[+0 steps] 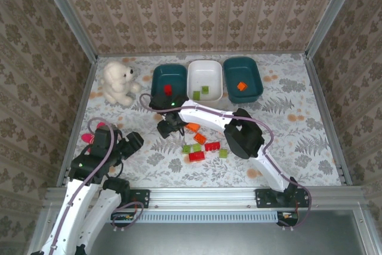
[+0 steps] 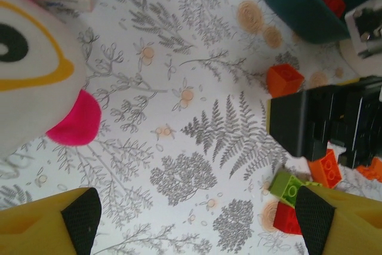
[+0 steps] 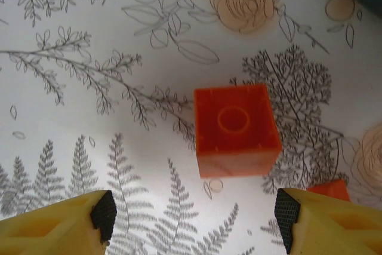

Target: Sort the legos into containers by color

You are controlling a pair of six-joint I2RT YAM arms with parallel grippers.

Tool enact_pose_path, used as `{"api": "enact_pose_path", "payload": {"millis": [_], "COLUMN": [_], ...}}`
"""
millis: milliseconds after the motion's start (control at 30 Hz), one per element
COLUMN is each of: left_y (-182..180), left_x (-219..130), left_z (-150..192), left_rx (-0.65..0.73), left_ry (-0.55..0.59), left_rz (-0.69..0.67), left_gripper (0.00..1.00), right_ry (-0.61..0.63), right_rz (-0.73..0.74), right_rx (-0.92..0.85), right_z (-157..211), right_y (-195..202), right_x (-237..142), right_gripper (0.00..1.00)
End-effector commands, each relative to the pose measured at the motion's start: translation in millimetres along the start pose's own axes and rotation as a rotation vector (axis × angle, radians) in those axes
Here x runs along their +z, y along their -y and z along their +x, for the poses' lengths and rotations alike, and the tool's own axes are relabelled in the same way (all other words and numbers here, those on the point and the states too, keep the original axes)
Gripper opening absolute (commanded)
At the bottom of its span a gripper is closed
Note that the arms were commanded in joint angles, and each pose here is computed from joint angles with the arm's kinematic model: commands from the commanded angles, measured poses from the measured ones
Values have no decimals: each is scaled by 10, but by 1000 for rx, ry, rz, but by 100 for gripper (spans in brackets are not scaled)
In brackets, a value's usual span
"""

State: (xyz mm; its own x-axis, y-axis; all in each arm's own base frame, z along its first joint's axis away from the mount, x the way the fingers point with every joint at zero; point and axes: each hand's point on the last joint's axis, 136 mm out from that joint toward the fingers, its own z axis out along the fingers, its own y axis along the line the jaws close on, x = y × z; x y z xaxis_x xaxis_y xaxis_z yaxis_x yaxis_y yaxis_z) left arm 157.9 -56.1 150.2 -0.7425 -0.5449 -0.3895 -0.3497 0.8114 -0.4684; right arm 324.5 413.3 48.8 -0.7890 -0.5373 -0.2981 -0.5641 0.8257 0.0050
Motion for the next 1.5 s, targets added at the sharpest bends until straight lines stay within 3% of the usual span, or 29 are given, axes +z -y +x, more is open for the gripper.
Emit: {"api": "enact_pose_path", "payload": {"millis": [0,200,433,700,1000,1133,1267,1367,1467], "left_y": [-44,6,65,86,155,238,447,661,974], "left_x": [-111,-191,-274,-271,-218,-191,-111,-2,104], "left_z": [30,9,-23,-23,-22,-42,-59,-65,-55], "left_rx": [-3,20,44,42,43,62,96,157,282], "left_ry": [-11,1,21,22,12,15,-4,-19,-11], "left_rz": [-16,10,42,57,86,123,205,258,293], "left_gripper": [88,88,88,88,87,87,86,86,86], "right_ry": [-2,-39,-36,-33,-55,13,133,213,234], "right_rz": [95,151,133,128,92,93,103,112,129], "right_rx": [-34,-45,-40,-29,-14,6,68,182,341], "right_z": [-50,-37,-75,-136,-86,-217,-403,-415,-254], "right_y": [119,180,139,167,120,152,370,827,1489], "right_x": [35,213,289,296,293,-2,-649,-1121,-1340], "right_gripper": [72,65,48,50,34,28,28,28,28]}}
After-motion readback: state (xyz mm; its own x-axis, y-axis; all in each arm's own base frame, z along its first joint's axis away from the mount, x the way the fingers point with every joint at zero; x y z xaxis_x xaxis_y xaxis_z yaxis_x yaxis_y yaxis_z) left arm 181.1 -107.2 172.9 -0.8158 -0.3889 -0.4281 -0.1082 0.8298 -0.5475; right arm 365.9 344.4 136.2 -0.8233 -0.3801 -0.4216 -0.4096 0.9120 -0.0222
